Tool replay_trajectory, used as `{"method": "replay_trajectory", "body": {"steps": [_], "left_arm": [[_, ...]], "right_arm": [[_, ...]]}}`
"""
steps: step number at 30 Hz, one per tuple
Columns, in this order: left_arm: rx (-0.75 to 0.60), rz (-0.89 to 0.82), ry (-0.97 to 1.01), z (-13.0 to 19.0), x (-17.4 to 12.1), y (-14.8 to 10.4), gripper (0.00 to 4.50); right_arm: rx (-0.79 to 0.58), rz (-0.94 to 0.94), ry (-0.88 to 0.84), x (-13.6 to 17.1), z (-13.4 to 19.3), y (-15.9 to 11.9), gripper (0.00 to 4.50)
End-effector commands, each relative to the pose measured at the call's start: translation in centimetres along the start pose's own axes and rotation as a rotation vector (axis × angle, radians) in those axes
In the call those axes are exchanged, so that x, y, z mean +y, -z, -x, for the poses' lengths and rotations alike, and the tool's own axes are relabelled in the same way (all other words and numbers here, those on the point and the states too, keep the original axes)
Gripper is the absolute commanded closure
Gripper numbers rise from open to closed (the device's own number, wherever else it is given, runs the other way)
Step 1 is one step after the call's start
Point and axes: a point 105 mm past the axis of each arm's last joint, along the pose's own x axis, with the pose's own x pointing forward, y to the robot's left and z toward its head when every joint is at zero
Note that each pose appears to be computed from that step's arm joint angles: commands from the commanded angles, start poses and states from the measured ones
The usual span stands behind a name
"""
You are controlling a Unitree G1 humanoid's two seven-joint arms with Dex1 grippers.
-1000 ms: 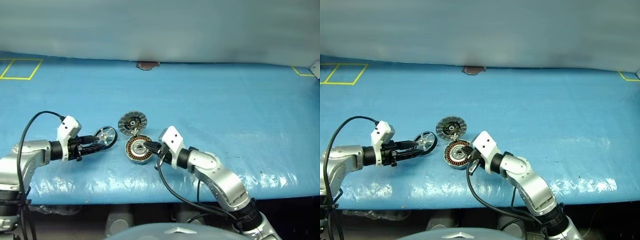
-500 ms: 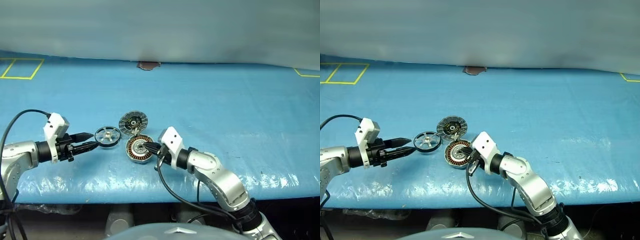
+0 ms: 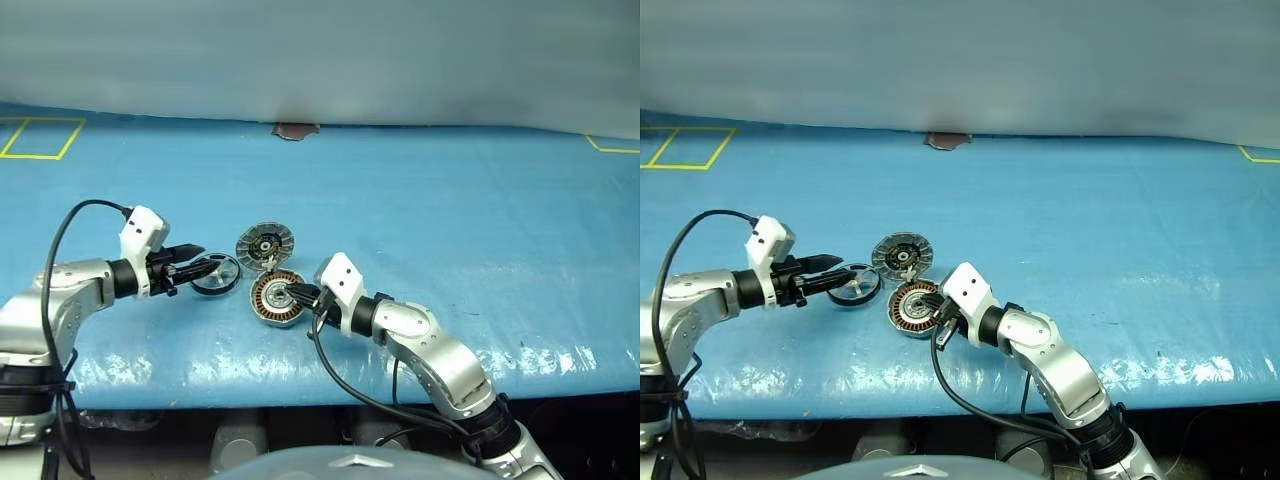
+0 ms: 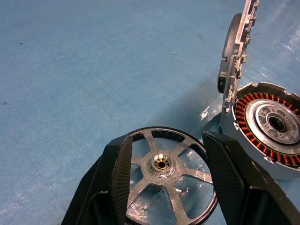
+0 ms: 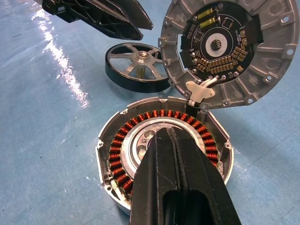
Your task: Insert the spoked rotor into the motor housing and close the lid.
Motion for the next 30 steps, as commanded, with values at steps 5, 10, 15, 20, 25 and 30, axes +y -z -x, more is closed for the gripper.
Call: {"method": "replay_trajectory", "body": {"steps": [5,10,15,20,25,30], "left_arm": [[0.021,-0.009,-0.020,-0.3,0.1,0.0,1.91],[0.037,-0.007,-0.035,-0.5,0.1,0.3,1.91],[0.039,-0.004,-0.049,-1.1,0.2,0.4,1.91],[0.061,-0.007,-0.057,-1.6,0.1,0.8,1.91],[0.075,-0.011,-0.053,-1.6,-0.2,0.9,1.91],[0.089,-0.009,-0.055,-1.0,-0.2,1.3,1.91]], "right_arm": [[-0.048,0.018,0.005,0.2,0.1,-1.0,4.50],[-0.049,0.020,-0.001,0.2,0.0,-1.0,4.50],[-0.049,0.021,-0.003,0.3,-0.1,-1.0,4.50],[-0.046,0.022,0.000,0.2,-0.1,-0.9,4.50],[-0.047,0.022,0.005,0.2,0.0,-0.9,4.50],[-0.050,0.020,0.004,0.2,-0.1,-0.9,4.50]]}}
